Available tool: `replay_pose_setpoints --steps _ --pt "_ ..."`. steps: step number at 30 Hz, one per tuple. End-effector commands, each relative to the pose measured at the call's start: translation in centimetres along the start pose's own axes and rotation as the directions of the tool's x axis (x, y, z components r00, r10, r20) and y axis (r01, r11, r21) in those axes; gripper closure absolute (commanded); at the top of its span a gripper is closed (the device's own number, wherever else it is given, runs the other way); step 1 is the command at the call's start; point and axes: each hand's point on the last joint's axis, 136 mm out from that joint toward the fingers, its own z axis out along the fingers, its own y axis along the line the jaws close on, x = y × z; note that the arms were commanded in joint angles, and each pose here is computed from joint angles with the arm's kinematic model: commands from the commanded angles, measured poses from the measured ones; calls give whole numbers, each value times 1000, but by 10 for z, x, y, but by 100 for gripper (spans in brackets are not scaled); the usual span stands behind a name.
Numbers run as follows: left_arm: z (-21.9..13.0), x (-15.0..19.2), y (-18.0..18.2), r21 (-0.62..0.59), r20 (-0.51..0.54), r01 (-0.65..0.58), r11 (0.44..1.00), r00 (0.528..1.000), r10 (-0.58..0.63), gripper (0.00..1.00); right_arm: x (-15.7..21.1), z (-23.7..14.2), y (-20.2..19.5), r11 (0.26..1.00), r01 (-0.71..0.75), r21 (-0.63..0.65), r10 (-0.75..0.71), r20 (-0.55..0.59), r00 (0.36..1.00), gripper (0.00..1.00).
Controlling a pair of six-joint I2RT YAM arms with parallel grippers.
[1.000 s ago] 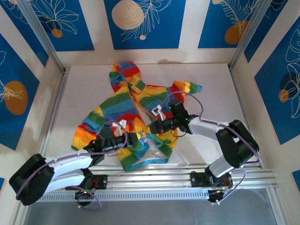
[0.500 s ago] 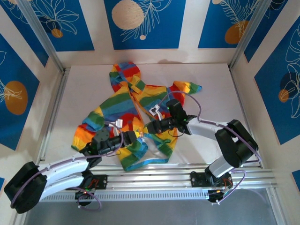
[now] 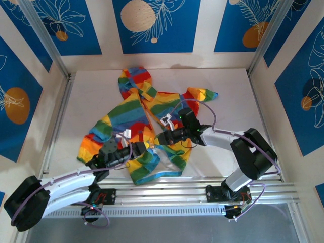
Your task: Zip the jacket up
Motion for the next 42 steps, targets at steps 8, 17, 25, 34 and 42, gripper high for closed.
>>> replay_pose_setpoints --steps 8,17,25,34,42 --pt "0 1 -8 17 -16 -7 1000 1000 8 77 -6 4 8 999 14 -33 -14 -2 1000 100" --pt "3 2 -11 26 -28 -12 1000 1000 13 84 -8 4 7 999 13 -32 -13 8 1000 100" --pt "2 5 -16 15 -66 -40 999 997 41 100 -11 2 8 1000 13 -7 -13 20 1000 100" --pt "4 28 -7 -72 -240 -79 994 969 59 100 -18 -12 5 998 28 62 -31 55 998 83" --pt "8 26 -5 -150 -290 -121 981 954 73 100 -21 -42 11 980 82 179 -101 100 990 56"
